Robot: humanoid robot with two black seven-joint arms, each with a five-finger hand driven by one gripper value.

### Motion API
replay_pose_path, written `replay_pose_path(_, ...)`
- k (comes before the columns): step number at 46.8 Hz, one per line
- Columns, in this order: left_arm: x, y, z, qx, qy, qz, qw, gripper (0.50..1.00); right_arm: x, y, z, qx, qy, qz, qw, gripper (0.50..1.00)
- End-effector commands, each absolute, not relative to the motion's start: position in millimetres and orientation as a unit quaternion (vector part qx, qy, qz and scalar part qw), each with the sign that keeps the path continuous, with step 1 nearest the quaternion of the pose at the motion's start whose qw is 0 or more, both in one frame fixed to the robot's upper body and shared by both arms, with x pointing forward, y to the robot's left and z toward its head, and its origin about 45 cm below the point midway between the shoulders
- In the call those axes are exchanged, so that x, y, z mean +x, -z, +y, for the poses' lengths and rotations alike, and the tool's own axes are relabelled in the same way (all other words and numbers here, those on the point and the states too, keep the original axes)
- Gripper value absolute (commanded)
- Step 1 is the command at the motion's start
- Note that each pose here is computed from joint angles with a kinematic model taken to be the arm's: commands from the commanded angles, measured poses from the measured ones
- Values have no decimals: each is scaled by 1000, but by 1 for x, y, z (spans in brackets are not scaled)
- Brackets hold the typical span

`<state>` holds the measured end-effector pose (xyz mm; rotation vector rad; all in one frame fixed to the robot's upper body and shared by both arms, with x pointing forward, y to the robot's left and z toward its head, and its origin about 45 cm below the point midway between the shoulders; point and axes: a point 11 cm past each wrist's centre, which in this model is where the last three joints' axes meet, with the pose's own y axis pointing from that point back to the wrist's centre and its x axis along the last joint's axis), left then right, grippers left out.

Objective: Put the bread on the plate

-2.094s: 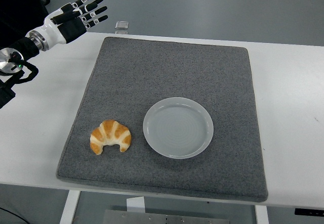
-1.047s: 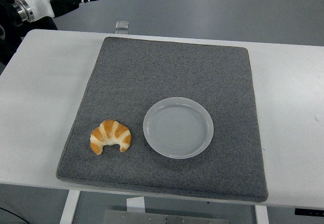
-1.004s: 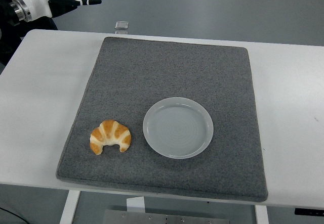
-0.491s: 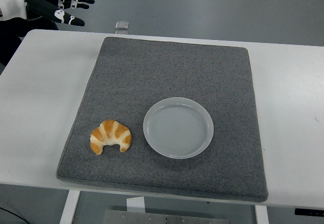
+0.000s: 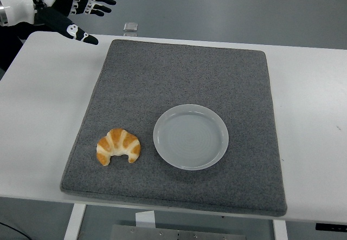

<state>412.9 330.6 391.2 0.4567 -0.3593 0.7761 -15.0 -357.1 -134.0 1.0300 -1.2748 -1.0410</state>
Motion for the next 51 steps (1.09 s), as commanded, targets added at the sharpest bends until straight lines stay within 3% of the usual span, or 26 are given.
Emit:
replay_pose_path(1, 408, -381, 325, 230, -371, -185, 880, 988, -15, 134, -357, 438, 443, -542, 564, 952)
replay_pose_path(30, 355, -298, 291, 318, -281, -235, 874, 988, -15, 134, -357, 438, 442, -542, 565, 952)
replay_pose_path(51, 328, -262, 275, 326, -267, -285, 861, 994, -15, 134, -357, 438, 443, -542, 564, 952)
